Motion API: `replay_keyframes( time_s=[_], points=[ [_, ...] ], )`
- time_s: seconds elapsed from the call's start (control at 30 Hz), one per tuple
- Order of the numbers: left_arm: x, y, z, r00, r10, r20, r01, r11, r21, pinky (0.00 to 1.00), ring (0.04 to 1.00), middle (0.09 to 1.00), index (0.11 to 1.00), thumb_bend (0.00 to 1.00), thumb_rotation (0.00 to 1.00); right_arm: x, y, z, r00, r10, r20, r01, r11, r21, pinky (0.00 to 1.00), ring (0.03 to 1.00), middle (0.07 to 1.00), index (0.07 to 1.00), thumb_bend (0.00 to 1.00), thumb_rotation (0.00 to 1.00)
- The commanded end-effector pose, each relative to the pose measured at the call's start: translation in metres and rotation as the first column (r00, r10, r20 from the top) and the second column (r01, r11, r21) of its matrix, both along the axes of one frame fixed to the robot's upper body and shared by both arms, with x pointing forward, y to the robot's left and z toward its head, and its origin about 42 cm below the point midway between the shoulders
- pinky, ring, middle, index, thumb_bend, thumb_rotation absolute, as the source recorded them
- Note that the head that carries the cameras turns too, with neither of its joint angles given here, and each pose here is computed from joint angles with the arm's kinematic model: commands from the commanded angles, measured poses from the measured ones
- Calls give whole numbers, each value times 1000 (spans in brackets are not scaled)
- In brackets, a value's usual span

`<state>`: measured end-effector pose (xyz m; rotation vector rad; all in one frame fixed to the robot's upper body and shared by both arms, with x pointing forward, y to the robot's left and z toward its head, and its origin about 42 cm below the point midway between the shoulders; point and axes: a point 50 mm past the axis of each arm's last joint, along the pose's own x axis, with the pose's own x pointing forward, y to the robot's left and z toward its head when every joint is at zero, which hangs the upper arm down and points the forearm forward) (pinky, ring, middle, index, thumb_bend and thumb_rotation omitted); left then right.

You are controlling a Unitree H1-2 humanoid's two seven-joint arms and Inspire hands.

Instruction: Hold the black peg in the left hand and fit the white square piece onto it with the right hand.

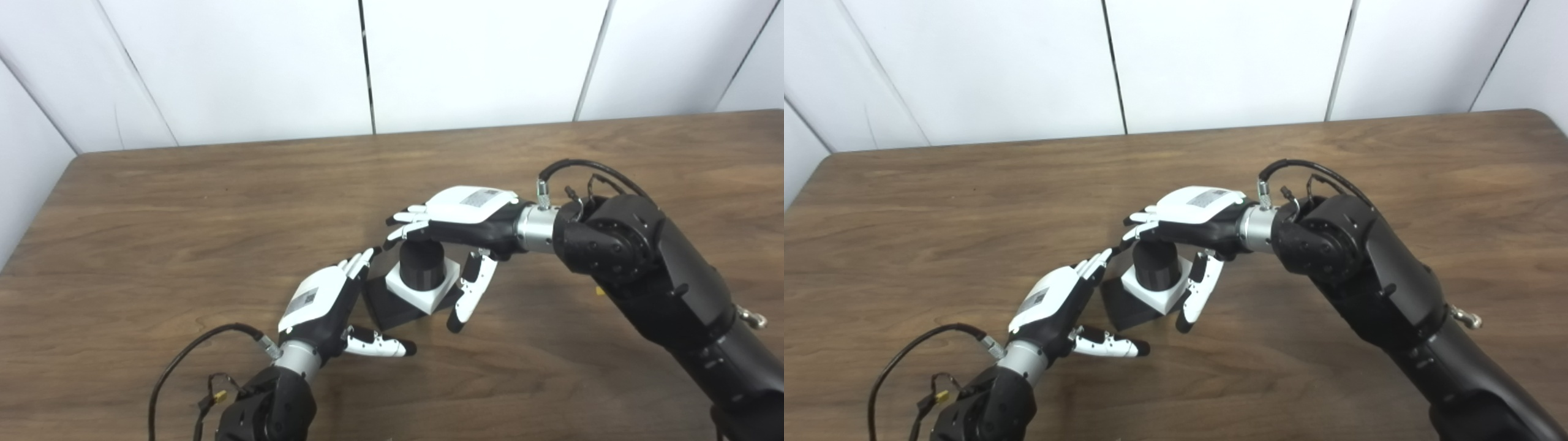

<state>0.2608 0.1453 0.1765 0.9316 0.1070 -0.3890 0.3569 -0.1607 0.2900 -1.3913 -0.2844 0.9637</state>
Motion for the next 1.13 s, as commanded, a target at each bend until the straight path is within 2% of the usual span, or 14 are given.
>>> replay_keyframes(
  time_s=[0.0, 0.17, 0.33, 0.53, 0.6, 0.7, 0.77, 0.9, 0.93, 0.97, 1.0, 1.07, 1.1],
  points=[
    [1, -1, -1, 999, -22, -46, 22, 1000, 6, 1000, 1000, 1000, 1000, 1000, 280, 5, 0, 22, 998, -6, 65, 3, 999, 33, 1000, 1000, 990, 886, 1000, 400],
    [2, -1, 1, 998, -25, -52, 25, 1000, 16, 1000, 1000, 1000, 1000, 1000, 274, 7, -2, 22, 998, -13, 68, 11, 999, 36, 1000, 1000, 987, 884, 1000, 398],
    [1, 1, 6, 999, 3, -34, -3, 1000, 7, 1000, 1000, 1000, 1000, 1000, 266, 9, -5, 20, 998, -30, 61, 27, 999, 47, 1000, 1000, 998, 906, 1000, 407],
    [5, 24, 24, 999, 43, -10, -43, 995, -85, 1000, 1000, 1000, 1000, 1000, 236, 16, -13, 27, 996, -72, 53, 67, 993, 98, 1000, 1000, 1000, 973, 1000, 422],
    [5, 36, 37, 998, 62, 29, -57, 987, -148, 1000, 1000, 1000, 1000, 1000, 211, 19, -19, 31, 994, -97, 41, 90, 987, 131, 1000, 1000, 1000, 993, 1000, 420],
    [5, 49, 50, 994, 78, 74, -63, 978, -197, 998, 1000, 1000, 1000, 1000, 225, 22, -26, 35, 992, -123, 33, 116, 979, 165, 1000, 1000, 1000, 1000, 1000, 419],
    [6, 57, 57, 991, 90, 96, -66, 972, -228, 959, 1000, 1000, 1000, 1000, 247, 24, -32, 37, 990, -135, 29, 127, 974, 188, 1000, 1000, 1000, 1000, 1000, 421],
    [6, 72, 67, 981, 132, 145, -85, 953, -290, 889, 1000, 1000, 1000, 993, 289, 27, -48, 40, 986, -168, 25, 157, 959, 235, 1000, 1000, 1000, 1000, 1000, 505],
    [6, 75, 68, 977, 146, 154, -94, 948, -304, 902, 1000, 1000, 1000, 948, 295, 27, -51, 39, 983, -182, 16, 173, 954, 245, 994, 1000, 1000, 1000, 1000, 552],
    [5, 77, 67, 972, 173, 159, -115, 940, -320, 903, 1000, 1000, 1000, 941, 296, 26, -56, 38, 980, -200, -4, 194, 944, 266, 993, 1000, 1000, 1000, 1000, 558],
    [3, 79, 65, 965, 203, 167, -139, 932, -334, 935, 1000, 1000, 1000, 807, 355, 25, -61, 36, 975, -220, -25, 218, 931, 293, 938, 1000, 1000, 1000, 998, 640],
    [1, 83, 59, 950, 253, 184, -174, 916, -363, 920, 991, 1000, 987, 696, 402, 24, -71, 28, 964, -262, -53, 263, 900, 347, 887, 1000, 1000, 1000, 985, 707],
    [0, 85, 57, 943, 273, 191, -187, 907, -376, 926, 988, 1000, 983, 643, 451, 23, -75, 22, 958, -279, -63, 282, 883, 375, 875, 997, 1000, 1000, 944, 756]
  ],
)
